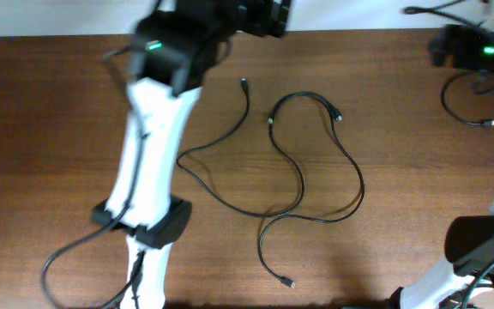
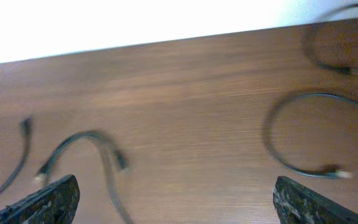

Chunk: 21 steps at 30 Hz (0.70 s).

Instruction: Untangle cables

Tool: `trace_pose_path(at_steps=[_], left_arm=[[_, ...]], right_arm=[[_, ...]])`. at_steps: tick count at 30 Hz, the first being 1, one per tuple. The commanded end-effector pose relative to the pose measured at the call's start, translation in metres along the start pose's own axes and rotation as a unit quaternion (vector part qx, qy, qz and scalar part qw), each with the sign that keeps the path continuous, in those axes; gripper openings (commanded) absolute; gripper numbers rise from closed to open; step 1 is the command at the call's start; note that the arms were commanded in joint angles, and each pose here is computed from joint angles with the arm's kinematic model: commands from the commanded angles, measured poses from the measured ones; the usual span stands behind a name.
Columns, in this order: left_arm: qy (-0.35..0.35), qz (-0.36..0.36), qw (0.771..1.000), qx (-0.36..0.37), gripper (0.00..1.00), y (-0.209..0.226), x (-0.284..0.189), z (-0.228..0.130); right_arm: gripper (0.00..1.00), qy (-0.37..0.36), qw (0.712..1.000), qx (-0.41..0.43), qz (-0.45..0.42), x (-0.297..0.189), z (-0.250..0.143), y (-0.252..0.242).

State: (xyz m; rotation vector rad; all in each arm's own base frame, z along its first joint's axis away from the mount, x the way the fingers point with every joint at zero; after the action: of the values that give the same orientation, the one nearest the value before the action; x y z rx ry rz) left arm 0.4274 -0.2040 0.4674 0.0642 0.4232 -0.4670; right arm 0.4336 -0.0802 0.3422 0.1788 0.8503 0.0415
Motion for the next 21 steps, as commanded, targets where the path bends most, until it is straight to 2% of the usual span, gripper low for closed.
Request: trace_pose_path(at_steps=[1, 5, 7, 11, 12, 17, 21], left_arm=[[-0.011, 0.102, 0.995, 0.000, 0.99, 0.033, -0.046, 0.009], [-0.005, 0.223, 0.975, -0.005, 0.99, 0.067, -0.062, 0.007], [-0.015, 0.254, 0.967, -0.001, 0.99, 0.073, -0.067, 0.011], [-0.117, 0.290, 0.949, 0.049, 0.99, 0.077, -0.084, 0.055], [-0.113, 0.293, 0.948, 0.060, 0.99, 0.078, -0.087, 0.055], [0.012, 0.333, 0.943, 0.023, 0.99, 0.126, -0.093, 0.004], [0.038, 0.345, 0.937, 0.033, 0.99, 0.141, -0.070, -0.046]], right_arm=[[0.99, 0.032, 0.998, -0.037, 0.034, 0.018, -0.007, 0.050], [1.00, 0.113, 0.988, -0.104, 0.004, 0.067, -0.038, 0.095], [1.00, 0.124, 0.984, -0.127, 0.007, 0.078, -0.045, 0.116], [0.99, 0.115, 0.979, -0.168, 0.009, 0.088, -0.050, 0.152], [1.00, 0.114, 0.979, -0.171, 0.004, 0.088, -0.051, 0.154], [0.99, 0.116, 0.978, -0.173, -0.003, 0.088, -0.052, 0.154], [0.99, 0.120, 0.977, -0.174, -0.013, 0.087, -0.053, 0.151]])
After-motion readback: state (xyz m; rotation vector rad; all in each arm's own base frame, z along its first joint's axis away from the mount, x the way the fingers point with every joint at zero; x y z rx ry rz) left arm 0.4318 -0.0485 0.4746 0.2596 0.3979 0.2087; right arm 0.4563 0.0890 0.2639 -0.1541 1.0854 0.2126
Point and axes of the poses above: each gripper's point midway between its finger pads, its own x axis out along the fingers, its own y axis along the line the jaws close on, z = x × y, the point moved 6 cm from there along -x, back along the fingers, and after that the axes turned 3 degrees about x, right-handed, at the moved point
